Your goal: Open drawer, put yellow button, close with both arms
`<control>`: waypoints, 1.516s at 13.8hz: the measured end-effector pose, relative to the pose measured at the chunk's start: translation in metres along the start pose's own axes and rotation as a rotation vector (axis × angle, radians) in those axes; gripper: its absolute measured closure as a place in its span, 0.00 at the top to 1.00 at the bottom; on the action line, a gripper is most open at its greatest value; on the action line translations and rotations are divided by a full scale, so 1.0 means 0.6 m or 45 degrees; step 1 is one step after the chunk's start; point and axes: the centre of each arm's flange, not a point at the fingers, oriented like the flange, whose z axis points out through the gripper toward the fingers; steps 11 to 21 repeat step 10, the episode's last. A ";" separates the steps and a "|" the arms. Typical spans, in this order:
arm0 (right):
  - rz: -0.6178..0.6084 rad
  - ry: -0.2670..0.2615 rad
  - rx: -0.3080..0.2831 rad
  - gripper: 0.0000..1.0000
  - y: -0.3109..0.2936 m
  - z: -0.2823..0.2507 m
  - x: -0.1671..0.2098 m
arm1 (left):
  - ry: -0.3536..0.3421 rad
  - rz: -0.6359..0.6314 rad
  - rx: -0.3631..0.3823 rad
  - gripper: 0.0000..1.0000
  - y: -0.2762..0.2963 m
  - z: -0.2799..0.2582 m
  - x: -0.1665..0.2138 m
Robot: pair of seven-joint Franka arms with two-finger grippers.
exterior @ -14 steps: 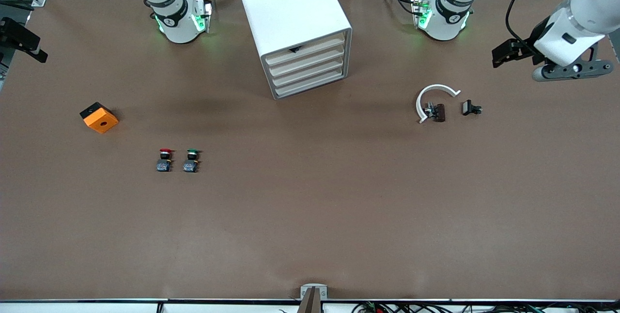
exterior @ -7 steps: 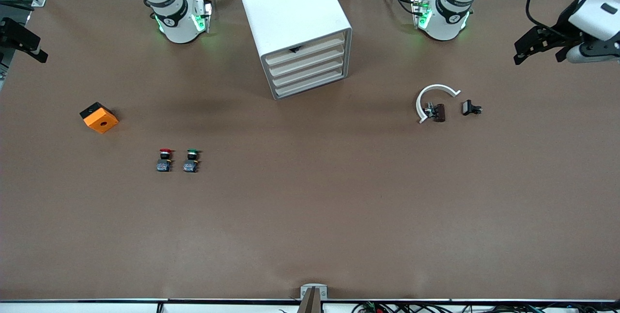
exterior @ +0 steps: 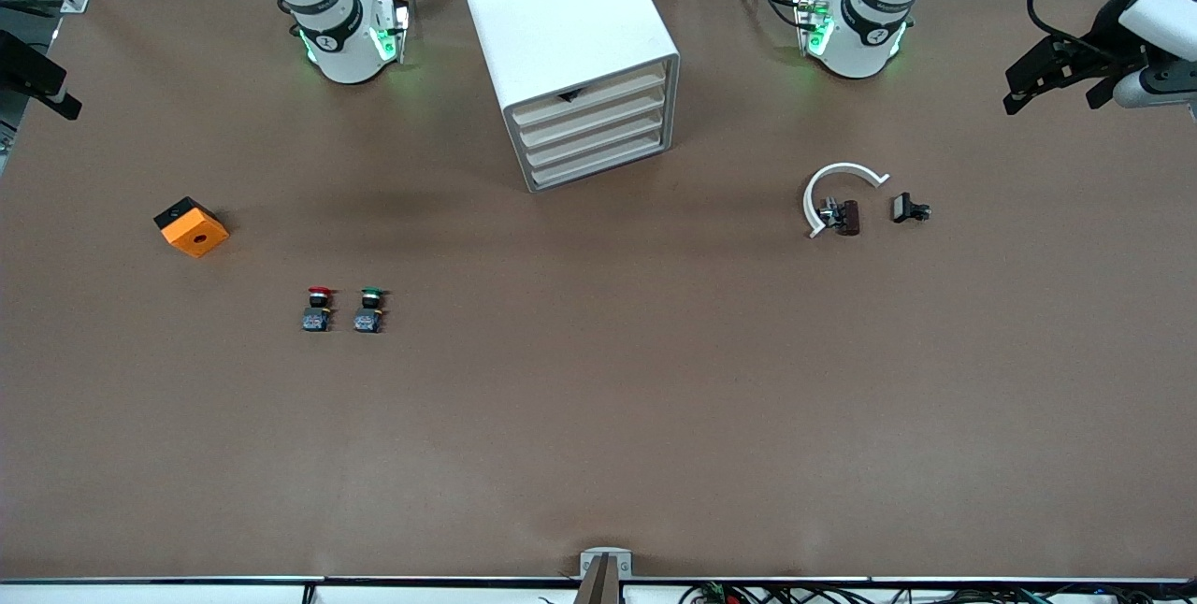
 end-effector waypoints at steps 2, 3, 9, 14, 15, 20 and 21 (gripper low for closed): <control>0.000 0.001 0.000 1.00 0.000 0.000 0.000 | -0.020 0.002 0.000 1.00 0.003 0.003 0.023; -0.001 0.001 0.000 1.00 0.000 -0.001 0.000 | -0.038 0.003 0.001 1.00 0.005 0.005 0.035; -0.001 0.001 0.000 1.00 -0.001 -0.001 0.000 | -0.059 0.013 0.002 1.00 0.014 0.002 0.059; -0.001 0.001 0.000 1.00 -0.001 -0.001 0.000 | -0.058 0.013 0.002 1.00 0.014 0.001 0.059; -0.001 0.001 0.000 1.00 -0.001 -0.001 0.000 | -0.058 0.013 0.002 1.00 0.014 0.001 0.059; -0.001 0.001 0.000 1.00 -0.001 -0.001 0.000 | -0.058 0.013 0.002 1.00 0.014 0.001 0.059; -0.001 0.001 0.000 1.00 -0.001 -0.001 0.000 | -0.058 0.013 0.002 1.00 0.014 0.001 0.059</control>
